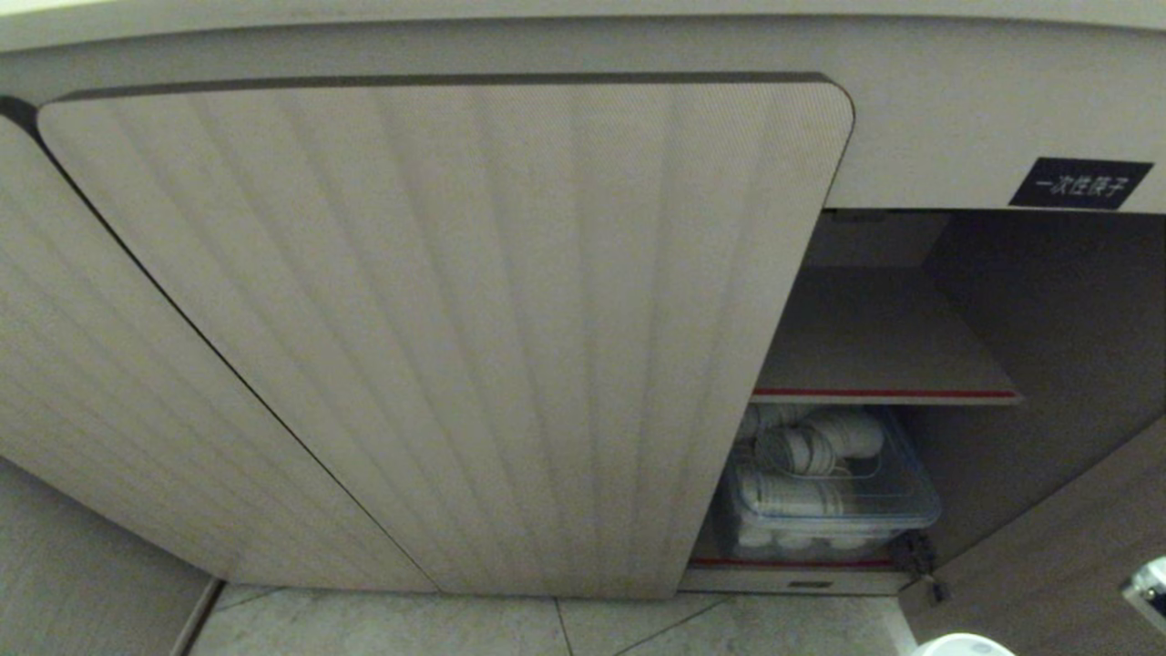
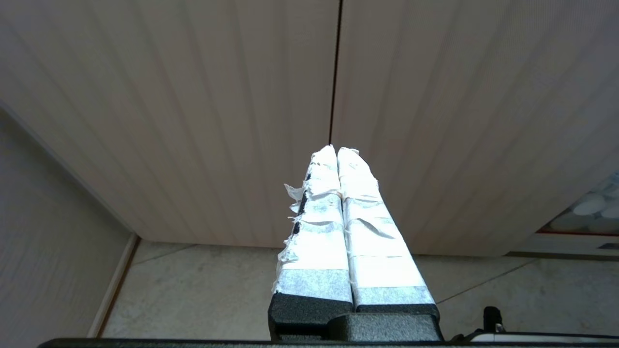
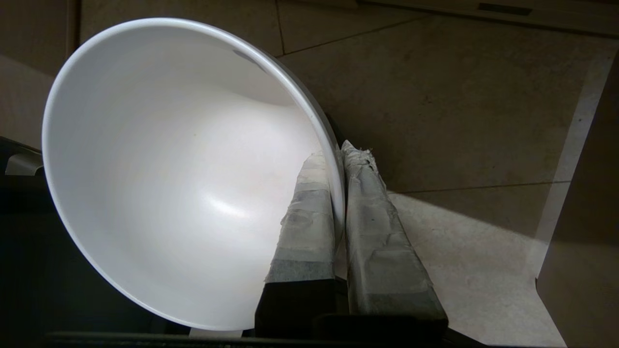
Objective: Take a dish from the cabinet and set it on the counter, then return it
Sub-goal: Place it on the table
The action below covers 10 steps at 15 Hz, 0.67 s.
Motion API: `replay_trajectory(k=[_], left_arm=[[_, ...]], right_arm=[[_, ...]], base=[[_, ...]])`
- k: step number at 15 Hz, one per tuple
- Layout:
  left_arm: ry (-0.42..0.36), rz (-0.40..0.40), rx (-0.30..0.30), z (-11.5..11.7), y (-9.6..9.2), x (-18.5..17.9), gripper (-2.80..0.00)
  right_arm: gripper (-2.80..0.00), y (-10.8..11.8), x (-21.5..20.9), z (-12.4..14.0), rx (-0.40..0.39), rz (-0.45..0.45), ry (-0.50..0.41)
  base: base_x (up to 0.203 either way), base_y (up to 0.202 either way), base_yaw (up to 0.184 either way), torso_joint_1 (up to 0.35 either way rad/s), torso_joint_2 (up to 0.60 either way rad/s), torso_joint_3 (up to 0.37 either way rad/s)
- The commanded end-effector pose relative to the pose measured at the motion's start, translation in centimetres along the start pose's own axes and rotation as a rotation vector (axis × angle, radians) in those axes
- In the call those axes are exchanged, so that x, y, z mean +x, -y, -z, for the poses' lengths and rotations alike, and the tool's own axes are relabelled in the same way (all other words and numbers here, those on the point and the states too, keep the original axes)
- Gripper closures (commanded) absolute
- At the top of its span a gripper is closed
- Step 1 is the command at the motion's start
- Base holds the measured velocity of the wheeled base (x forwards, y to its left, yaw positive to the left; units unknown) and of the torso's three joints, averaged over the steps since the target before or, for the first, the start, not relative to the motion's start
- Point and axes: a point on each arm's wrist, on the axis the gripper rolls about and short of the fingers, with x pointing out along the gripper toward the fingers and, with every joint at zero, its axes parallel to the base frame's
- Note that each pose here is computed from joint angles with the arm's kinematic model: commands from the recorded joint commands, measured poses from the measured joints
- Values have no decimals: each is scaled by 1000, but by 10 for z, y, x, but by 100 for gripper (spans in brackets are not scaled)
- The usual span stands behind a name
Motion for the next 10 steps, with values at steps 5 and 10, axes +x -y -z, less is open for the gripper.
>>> replay_trajectory(k=[5,10], left_arm=[[0,-2,-1,0,0,0,0],[2,-2,-1,0,0,0,0]], right_arm=[[0,1,1,4,5,2,-11],[0,1,1,4,-6,1,-17]], base=[[0,0,0,0,0,0],[0,0,0,0,0,0]])
